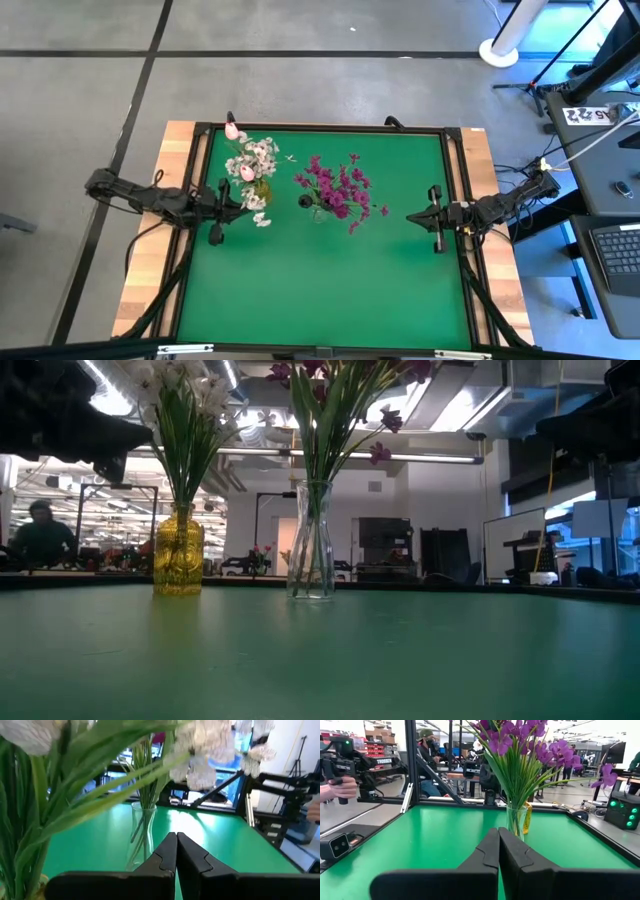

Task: Sort flowers into vase by color
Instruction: Return to Home Position

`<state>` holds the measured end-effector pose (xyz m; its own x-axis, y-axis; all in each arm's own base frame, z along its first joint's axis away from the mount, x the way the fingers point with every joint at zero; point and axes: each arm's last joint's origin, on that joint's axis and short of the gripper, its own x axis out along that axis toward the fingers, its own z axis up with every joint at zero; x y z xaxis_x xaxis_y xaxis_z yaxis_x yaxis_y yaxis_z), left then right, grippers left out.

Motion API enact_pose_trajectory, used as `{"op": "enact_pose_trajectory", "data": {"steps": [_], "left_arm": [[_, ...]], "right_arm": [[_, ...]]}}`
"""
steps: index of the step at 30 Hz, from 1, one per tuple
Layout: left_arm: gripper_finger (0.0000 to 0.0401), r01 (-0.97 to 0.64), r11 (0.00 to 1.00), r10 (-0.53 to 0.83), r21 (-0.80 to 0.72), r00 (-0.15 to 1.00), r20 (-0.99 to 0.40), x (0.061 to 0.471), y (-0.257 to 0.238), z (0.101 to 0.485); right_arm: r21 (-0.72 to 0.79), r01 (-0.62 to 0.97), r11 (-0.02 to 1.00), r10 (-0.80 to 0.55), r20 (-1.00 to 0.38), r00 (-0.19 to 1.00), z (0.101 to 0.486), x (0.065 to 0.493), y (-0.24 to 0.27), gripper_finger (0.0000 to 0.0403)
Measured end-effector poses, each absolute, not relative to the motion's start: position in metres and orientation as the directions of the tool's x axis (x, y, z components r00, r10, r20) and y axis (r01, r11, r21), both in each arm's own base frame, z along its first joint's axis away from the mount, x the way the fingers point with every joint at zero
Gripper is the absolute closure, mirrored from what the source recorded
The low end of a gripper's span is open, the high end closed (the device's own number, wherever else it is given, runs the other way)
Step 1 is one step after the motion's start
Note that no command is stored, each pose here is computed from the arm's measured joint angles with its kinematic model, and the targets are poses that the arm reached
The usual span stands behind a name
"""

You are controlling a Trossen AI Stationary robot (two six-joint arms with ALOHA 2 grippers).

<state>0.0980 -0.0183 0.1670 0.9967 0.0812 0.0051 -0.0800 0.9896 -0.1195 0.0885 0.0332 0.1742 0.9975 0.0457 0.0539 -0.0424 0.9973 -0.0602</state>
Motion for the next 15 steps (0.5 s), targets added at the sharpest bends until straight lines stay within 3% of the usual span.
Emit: {"op": "enact_pose_trajectory", "data": {"steps": [15], "left_arm": [[0.0401, -0.094, 0.988, 0.093, -0.12, 0.996, -0.015, 0.0994, -0.0184, 0.1653]], "right_arm": [[-0.049, 0.02, 0.999, -0.017, 0.064, 0.998, 0.1752, 0.0886, 0.0313, 0.0387]]}}
